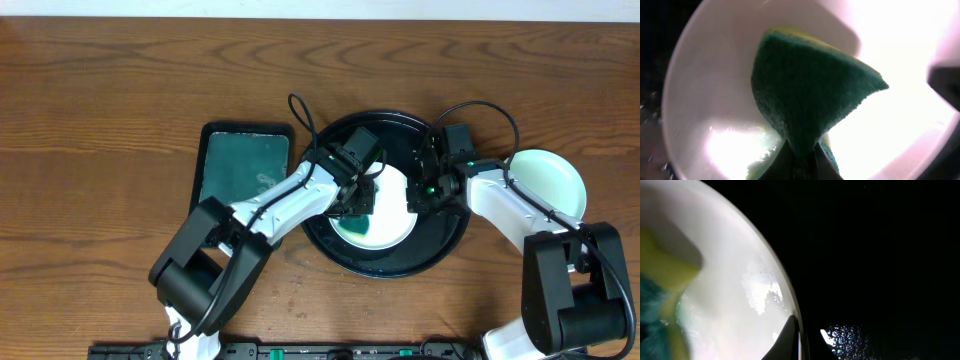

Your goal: Clean dirty plates on tray and stack at the side

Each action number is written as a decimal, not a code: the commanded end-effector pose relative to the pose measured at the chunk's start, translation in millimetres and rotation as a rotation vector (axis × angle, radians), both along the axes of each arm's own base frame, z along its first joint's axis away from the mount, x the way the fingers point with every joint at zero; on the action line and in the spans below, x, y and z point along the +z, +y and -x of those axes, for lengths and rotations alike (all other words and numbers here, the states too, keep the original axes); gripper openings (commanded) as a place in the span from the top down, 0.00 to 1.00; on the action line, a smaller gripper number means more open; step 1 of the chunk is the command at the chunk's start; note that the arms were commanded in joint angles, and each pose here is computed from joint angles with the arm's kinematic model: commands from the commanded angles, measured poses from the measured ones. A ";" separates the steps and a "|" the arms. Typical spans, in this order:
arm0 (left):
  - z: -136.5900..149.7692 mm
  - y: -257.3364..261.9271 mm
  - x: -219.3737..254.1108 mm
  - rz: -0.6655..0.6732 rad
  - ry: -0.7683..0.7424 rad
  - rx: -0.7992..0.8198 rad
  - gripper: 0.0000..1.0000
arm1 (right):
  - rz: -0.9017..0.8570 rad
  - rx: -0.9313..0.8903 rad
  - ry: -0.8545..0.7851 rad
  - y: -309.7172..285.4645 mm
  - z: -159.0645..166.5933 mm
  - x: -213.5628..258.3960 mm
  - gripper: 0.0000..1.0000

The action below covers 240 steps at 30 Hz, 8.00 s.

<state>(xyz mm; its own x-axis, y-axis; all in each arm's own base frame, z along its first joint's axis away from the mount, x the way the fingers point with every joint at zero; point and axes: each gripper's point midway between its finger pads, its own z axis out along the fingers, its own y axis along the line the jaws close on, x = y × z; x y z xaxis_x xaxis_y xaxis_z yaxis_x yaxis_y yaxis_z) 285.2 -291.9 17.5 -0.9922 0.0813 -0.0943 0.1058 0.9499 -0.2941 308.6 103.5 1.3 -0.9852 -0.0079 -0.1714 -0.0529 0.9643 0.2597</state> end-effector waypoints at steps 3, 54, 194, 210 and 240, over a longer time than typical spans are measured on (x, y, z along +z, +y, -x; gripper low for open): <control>-23.8 63.2 -13.4 -0.285 -0.100 0.037 0.93 | 0.007 -0.001 0.098 -0.1 21.5 -19.9 0.99; -37.6 135.5 7.1 -0.865 -0.297 -0.077 0.93 | 0.007 -0.001 0.098 -0.3 21.5 -19.9 0.99; -4.3 251.4 219.4 -0.111 -0.440 0.512 0.20 | 0.196 0.425 -1.279 243.1 -64.9 242.3 0.99; -4.3 251.4 219.4 -0.111 -0.440 0.512 0.20 | 0.317 0.424 -1.541 238.1 -35.7 333.1 0.99; -4.3 251.4 219.4 -0.111 -0.440 0.512 0.20 | 0.352 0.395 -1.586 228.6 -33.9 352.3 0.99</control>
<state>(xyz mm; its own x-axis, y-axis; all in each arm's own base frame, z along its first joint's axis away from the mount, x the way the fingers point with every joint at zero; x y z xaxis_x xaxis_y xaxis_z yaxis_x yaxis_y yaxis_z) 288.1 -40.6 231.4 -0.7837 -0.3589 -0.5070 -0.2860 0.9330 -0.2183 348.3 336.5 331.4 0.2003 -0.4703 -0.8595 -0.3007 0.8054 -0.5108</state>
